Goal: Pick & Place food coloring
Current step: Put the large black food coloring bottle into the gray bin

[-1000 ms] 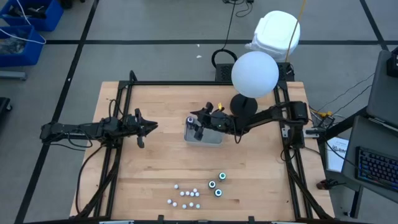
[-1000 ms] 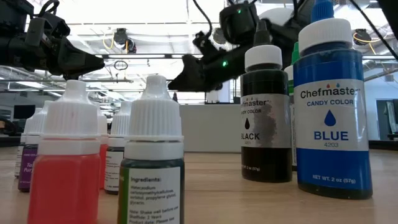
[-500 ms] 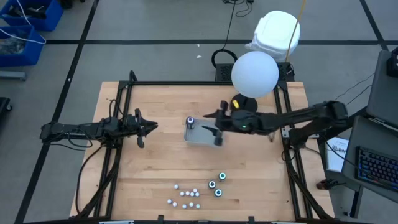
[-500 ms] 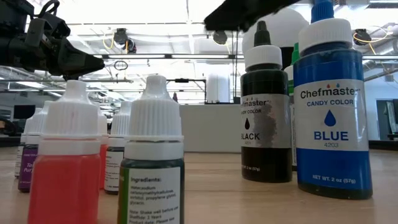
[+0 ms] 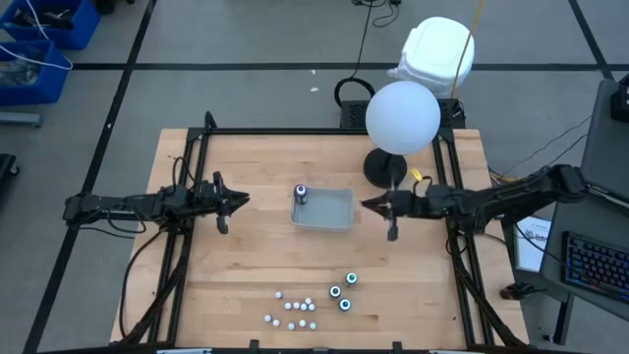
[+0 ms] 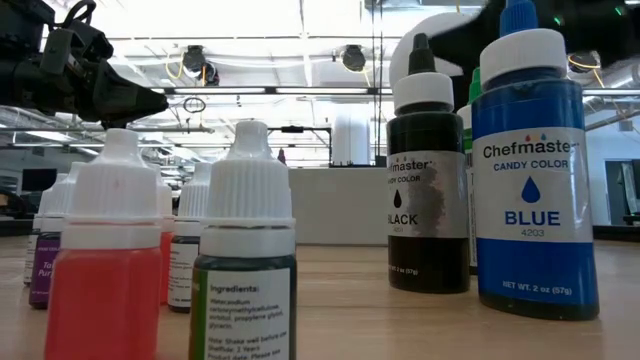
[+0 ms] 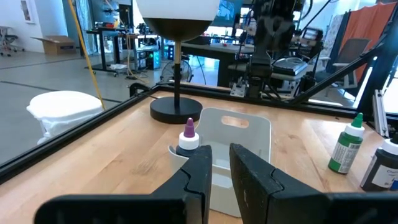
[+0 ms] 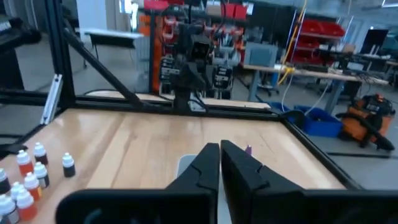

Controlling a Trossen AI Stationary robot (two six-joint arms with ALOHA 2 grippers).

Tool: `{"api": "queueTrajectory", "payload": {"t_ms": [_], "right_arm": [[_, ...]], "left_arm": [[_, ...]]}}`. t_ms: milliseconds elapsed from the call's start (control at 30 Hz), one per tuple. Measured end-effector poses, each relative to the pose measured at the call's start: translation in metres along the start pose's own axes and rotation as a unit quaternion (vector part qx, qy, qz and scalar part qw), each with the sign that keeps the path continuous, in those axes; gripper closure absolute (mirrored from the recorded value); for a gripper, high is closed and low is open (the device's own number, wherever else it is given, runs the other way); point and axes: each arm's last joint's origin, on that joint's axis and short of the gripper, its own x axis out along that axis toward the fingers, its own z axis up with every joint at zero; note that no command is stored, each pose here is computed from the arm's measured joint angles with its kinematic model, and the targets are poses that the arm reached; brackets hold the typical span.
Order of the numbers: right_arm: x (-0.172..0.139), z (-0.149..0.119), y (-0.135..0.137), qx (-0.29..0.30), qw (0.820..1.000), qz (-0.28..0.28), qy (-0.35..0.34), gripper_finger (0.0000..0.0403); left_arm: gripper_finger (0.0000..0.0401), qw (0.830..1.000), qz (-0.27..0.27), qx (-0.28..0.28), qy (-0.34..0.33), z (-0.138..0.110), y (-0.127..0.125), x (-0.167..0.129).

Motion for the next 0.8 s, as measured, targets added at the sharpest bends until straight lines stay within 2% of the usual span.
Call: {"api": "queueTrajectory", "payload": {"t_ms": [133,333,600,800], "right_arm": [[-0.012,-0.024,0.000,0.002,1.000,-0.001,-0.016,0.0401],[-0.021,-0.047,0.000,-0.003,1.000,0.008,0.014,0.0402],[-0.026,-0.055,-0.002,-0.001,0.996,0.088,0.018,0.0402],[-0.037,-0.059,-0.013,0.007,0.998,0.065,0.009,0.0402]], "left_arm": [[0.0339,1.000,0.000,0.005,0.000,0.000,0.000,0.000],[0.0339,1.000,0.018,0.016,-0.002,0.000,0.001,0.000],[0.0339,0.997,0.079,0.018,-0.007,0.001,0.005,0.000],[0.0339,0.994,0.094,0.041,-0.028,0.005,0.005,-0.001]]}}
